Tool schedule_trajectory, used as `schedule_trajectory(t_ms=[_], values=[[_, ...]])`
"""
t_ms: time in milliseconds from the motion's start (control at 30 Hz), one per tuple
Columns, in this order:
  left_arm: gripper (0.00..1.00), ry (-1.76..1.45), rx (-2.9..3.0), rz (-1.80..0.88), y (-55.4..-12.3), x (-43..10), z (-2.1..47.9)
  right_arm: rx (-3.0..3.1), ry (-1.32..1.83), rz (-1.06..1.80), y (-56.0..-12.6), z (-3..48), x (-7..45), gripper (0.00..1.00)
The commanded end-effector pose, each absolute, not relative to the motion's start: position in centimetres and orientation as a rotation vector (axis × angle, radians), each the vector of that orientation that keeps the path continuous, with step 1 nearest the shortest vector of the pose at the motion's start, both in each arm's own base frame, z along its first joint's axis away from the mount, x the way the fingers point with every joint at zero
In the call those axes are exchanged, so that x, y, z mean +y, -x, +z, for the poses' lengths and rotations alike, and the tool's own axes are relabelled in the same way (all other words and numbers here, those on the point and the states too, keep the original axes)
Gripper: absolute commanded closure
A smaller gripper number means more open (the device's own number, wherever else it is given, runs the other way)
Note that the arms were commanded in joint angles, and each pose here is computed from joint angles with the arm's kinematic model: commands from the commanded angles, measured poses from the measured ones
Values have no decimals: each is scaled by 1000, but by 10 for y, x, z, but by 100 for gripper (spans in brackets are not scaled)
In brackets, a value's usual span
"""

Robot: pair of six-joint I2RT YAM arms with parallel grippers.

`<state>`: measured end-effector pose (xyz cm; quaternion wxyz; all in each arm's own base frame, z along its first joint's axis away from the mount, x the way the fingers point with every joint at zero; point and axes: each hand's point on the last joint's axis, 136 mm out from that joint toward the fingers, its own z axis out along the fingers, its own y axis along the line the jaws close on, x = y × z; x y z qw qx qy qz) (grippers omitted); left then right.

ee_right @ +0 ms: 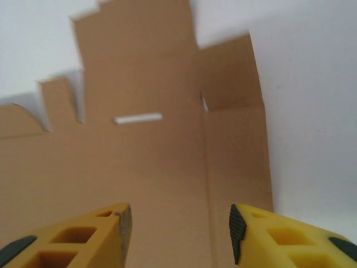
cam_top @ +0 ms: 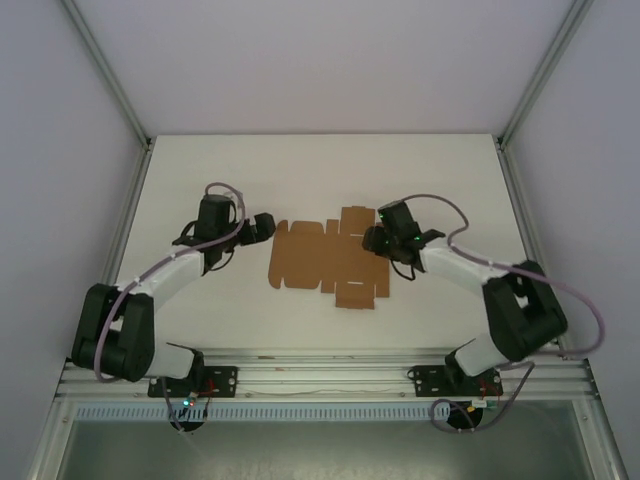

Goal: Assemble paper box

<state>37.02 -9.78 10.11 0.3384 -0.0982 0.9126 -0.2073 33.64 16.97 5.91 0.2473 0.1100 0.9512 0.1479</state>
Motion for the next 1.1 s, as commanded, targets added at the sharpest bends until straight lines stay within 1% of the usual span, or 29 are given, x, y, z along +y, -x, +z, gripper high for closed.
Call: schedule_trajectory(t_ms=[0, 167, 233, 433, 567, 767, 933, 1067], values=[[0, 250, 2472, -658, -363, -117, 90, 2667, -374, 362, -336, 42, 169, 54], [0, 250, 2564, -794, -360, -136, 70, 2757, -411, 223, -329, 5, 155, 55], [0, 242, 2624, -805, -356, -140, 62, 2781, -407, 201, -326, -4, 153, 55], [0, 258, 2772, -859, -346, -154, 35, 2816, -372, 143, -321, -18, 147, 56], [1, 262, 2791, -898, -345, -160, 27, 2822, -344, 165, -320, -20, 148, 56], [3, 161, 2698, -1169, -347, -195, 45, 2845, -298, 207, -317, -26, 155, 57], [5, 146, 2667, -1200, -354, -199, 52, 2846, -296, 237, -316, -29, 158, 59], [5, 113, 2557, -1296, -360, -208, 75, 2842, -296, 224, -314, -30, 155, 59]])
